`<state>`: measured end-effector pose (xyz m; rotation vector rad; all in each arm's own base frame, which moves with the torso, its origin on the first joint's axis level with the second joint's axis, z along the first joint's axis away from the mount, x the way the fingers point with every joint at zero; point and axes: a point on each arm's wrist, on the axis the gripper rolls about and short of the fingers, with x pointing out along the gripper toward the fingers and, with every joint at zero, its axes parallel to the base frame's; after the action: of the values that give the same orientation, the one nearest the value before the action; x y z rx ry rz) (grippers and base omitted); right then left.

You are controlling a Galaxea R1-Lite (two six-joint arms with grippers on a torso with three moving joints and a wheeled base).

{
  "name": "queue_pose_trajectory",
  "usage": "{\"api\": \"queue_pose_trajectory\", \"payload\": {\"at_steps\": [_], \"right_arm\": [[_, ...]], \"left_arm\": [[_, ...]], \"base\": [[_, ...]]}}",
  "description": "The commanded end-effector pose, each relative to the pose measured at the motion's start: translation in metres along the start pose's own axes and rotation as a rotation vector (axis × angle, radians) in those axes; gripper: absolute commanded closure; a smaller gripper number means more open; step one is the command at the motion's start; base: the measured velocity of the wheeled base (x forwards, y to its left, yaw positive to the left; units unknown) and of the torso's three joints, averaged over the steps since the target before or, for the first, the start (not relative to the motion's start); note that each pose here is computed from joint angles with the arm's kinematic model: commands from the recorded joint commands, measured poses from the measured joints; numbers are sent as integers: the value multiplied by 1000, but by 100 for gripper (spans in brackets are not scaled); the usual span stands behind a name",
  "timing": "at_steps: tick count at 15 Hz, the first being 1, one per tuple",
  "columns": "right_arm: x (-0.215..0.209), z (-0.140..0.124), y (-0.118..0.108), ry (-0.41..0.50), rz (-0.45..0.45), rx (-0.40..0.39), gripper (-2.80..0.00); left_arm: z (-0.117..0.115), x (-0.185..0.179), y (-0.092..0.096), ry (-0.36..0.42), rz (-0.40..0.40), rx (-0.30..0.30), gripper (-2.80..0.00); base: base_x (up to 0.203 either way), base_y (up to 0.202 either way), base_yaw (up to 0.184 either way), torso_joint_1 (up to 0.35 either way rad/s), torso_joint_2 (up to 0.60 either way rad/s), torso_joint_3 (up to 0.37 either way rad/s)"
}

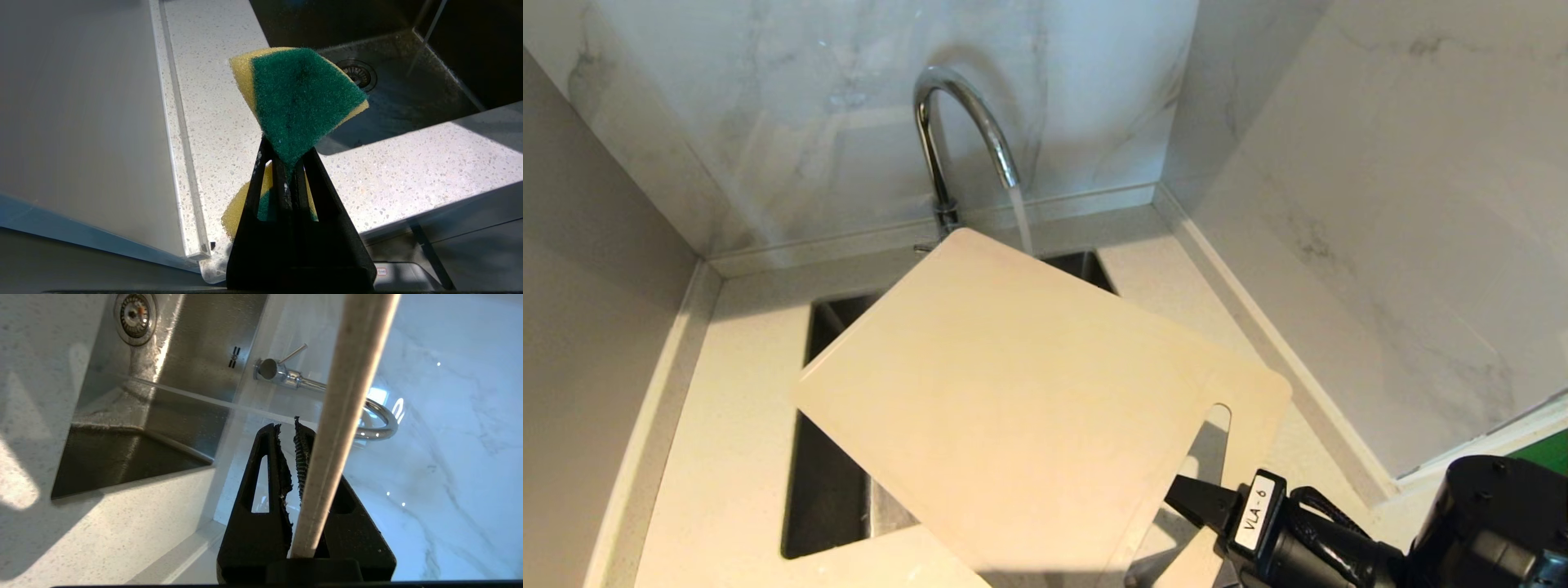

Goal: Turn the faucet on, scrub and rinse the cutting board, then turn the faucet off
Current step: Pick up the cutting board

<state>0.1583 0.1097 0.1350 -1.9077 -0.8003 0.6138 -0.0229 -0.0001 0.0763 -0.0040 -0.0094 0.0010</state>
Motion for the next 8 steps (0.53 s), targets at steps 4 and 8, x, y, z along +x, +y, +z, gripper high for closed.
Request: {"api": "queue_pose_trajectory", "payload": {"at_steps": [4,8], "right_arm": [[-3,2,-1,-6,-9,-13,0],[-2,2,-1,-8,-8,-13,0]], "left_arm": [[0,0,0,-3,0,-1,0],[0,0,0,-3,1,-1,0]], "base": [[0,0,0,0,0,0],[0,0,0,0,0,0]]}}
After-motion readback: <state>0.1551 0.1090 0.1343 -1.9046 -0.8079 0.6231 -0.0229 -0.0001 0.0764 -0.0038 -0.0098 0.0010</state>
